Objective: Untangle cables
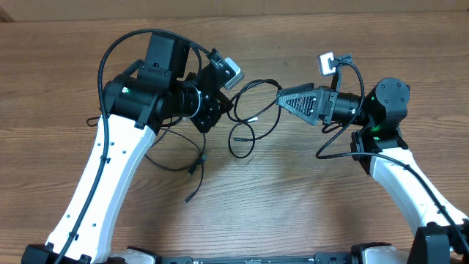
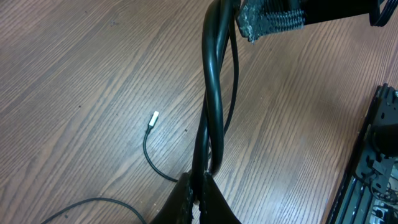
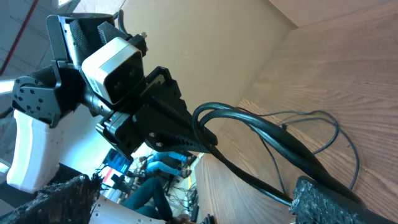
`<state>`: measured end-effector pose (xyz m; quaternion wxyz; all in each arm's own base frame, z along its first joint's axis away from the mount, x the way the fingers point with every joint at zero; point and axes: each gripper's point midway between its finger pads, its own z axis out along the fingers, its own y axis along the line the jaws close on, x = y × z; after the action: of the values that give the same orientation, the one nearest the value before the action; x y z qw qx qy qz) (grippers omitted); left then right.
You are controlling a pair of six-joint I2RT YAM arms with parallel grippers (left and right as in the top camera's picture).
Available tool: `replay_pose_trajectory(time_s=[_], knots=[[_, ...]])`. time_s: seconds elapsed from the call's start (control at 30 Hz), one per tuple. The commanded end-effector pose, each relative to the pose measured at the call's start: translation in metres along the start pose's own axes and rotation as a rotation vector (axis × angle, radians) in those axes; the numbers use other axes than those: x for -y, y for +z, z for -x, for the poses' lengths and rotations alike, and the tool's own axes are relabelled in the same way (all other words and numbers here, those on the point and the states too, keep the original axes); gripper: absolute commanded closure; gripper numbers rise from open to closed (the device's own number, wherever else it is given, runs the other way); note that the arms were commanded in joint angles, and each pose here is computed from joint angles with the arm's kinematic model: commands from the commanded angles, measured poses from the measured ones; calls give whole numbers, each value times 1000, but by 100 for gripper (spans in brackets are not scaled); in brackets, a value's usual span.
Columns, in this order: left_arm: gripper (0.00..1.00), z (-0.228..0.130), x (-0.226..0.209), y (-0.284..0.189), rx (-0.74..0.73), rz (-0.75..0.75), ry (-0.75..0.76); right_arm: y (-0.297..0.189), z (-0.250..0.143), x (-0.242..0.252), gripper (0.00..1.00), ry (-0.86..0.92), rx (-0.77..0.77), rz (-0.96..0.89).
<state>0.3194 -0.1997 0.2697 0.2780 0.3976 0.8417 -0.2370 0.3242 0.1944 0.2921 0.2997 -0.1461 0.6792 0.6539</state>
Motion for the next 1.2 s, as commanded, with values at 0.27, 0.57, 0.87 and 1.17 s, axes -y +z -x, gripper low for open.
replay_pose_trajectory(time_s=[0.27, 0.57, 0.87, 1.17], knots=[[96, 12, -1, -4, 37, 11, -73, 1, 1, -3, 0, -41, 1, 3], [96, 21, -35, -19, 128, 67, -359, 1, 1, -2, 0, -40, 1, 3], [96, 34, -31, -38, 234, -101, -379, -1, -10, 35, 0, -46, 3, -122], [96, 52, -9, -47, 304, -256, -329, -6, -13, 68, 0, 13, 38, -261]])
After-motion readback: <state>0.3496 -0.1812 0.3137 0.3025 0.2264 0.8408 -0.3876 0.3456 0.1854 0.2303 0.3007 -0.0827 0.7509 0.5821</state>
